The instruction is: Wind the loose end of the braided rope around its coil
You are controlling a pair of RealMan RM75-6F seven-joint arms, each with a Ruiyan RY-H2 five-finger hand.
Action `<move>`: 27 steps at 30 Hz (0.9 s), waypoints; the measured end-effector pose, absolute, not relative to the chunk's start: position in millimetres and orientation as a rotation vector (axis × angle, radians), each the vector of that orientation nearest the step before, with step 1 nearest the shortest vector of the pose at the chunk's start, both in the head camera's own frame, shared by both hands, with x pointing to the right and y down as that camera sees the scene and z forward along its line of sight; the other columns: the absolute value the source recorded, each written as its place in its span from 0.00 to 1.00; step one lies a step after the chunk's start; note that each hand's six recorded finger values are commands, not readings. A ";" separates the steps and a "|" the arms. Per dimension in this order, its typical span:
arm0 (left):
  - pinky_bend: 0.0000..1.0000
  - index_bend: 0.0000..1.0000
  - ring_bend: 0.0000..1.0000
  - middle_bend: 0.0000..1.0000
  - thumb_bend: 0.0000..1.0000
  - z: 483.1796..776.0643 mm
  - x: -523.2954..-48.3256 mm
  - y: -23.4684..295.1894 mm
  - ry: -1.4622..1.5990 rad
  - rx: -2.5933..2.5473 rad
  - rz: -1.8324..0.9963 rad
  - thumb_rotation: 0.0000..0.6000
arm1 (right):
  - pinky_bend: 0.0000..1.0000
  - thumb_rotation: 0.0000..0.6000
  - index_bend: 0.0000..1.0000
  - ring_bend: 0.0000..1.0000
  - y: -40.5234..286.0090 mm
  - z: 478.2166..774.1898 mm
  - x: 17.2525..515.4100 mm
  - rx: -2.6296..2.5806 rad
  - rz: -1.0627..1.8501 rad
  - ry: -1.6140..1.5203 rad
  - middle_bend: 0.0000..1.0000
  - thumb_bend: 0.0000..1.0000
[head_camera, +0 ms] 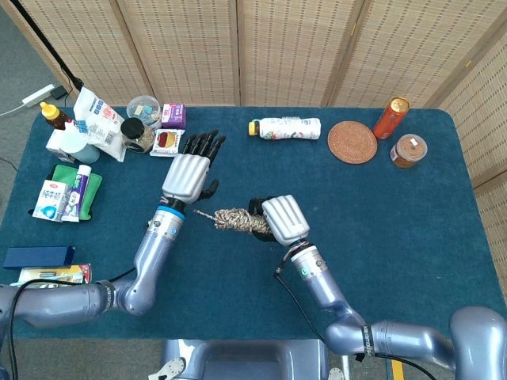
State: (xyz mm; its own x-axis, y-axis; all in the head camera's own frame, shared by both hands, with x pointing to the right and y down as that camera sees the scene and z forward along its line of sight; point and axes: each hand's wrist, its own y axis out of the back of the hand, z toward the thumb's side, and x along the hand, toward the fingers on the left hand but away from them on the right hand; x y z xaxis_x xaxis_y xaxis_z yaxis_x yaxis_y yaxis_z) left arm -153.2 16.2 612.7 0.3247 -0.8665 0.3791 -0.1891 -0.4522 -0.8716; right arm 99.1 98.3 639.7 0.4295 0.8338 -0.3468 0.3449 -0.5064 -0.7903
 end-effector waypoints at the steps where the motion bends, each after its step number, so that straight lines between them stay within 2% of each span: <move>1: 0.00 0.00 0.00 0.00 0.36 607.7 -158.4 17.8 0.932 -1.850 -1.157 1.00 | 0.93 1.00 0.71 0.60 96.7 637.7 99.6 -2.057 0.994 -1.005 0.61 0.51; 11: 0.00 0.00 0.00 0.00 0.36 573.7 -206.3 31.5 0.935 -1.825 -1.185 1.00 | 0.93 1.00 0.71 0.60 83.5 620.0 106.5 -2.052 1.016 -1.081 0.61 0.51; 17: 0.00 0.00 0.00 0.00 0.36 558.8 -247.7 47.2 0.936 -1.795 -1.240 1.00 | 0.93 1.00 0.71 0.60 73.3 622.1 119.8 -1.987 1.073 -1.089 0.61 0.51; 27: 0.00 0.00 0.00 0.00 0.36 563.4 -303.3 74.1 0.945 -1.800 -1.307 1.00 | 0.93 1.00 0.71 0.60 64.2 634.3 141.3 -1.927 1.128 -1.108 0.61 0.51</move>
State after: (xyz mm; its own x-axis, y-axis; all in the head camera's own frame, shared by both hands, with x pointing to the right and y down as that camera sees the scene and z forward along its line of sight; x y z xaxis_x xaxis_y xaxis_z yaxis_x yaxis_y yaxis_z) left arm -303.3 74.1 563.4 0.2210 -0.8678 0.4450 -0.1505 -0.4812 -0.8636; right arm 141.3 64.2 634.3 0.2769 0.8911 -0.3595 0.3439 -0.4413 -0.8288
